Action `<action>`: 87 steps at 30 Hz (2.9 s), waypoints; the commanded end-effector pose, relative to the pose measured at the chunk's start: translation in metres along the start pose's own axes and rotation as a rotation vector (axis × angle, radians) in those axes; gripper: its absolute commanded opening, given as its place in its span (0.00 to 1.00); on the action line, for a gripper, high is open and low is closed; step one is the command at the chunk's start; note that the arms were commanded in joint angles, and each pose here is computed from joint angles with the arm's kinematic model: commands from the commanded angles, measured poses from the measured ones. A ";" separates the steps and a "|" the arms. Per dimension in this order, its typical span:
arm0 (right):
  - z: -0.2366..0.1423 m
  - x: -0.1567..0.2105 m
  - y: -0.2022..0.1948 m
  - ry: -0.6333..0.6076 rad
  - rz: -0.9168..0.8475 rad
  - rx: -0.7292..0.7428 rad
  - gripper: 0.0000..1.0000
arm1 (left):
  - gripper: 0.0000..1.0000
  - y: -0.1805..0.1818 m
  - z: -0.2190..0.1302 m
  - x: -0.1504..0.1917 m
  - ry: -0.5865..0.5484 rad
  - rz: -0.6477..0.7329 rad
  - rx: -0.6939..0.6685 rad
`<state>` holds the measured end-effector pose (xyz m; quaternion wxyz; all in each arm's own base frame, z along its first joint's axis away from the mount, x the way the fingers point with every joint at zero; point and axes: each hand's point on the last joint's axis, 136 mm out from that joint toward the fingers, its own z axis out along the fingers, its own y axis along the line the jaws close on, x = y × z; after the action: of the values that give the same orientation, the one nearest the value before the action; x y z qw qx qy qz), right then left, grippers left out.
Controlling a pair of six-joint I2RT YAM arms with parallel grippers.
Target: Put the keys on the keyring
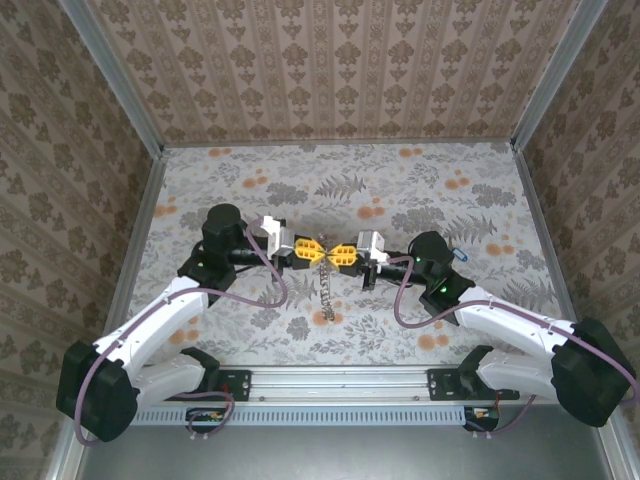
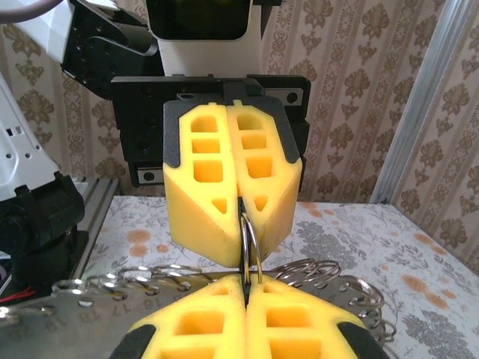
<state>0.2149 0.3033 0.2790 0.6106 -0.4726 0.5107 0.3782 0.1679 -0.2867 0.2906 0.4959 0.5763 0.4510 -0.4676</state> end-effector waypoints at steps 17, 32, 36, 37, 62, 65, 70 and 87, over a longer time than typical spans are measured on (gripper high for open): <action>0.007 0.020 -0.001 0.233 -0.022 -0.028 0.00 | 0.20 -0.005 0.002 0.027 0.163 -0.026 0.014; -0.002 0.008 0.010 0.106 -0.021 -0.060 0.15 | 0.00 -0.010 0.001 0.010 0.105 0.043 0.017; -0.004 0.004 0.014 0.074 -0.013 -0.081 0.19 | 0.00 -0.014 0.001 -0.006 0.041 0.076 0.040; -0.003 0.003 0.016 0.068 -0.013 -0.092 0.19 | 0.00 -0.014 0.001 -0.008 0.033 0.082 0.045; -0.008 0.010 0.007 0.197 -0.047 -0.037 0.00 | 0.28 -0.010 0.000 0.016 0.155 0.058 -0.014; -0.011 0.022 0.005 0.307 -0.059 -0.034 0.00 | 0.31 -0.009 -0.001 0.031 0.238 0.017 -0.015; -0.009 0.040 0.006 0.444 -0.091 -0.049 0.00 | 0.31 0.001 0.003 0.047 0.335 -0.026 -0.043; -0.002 0.039 0.011 0.438 -0.088 -0.062 0.00 | 0.04 -0.012 0.017 0.057 0.390 0.019 0.006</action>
<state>0.2129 0.2956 0.2109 0.4503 -0.5825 0.6304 0.2459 0.1665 -0.2966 0.2227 0.3949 0.6484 0.5478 -0.3514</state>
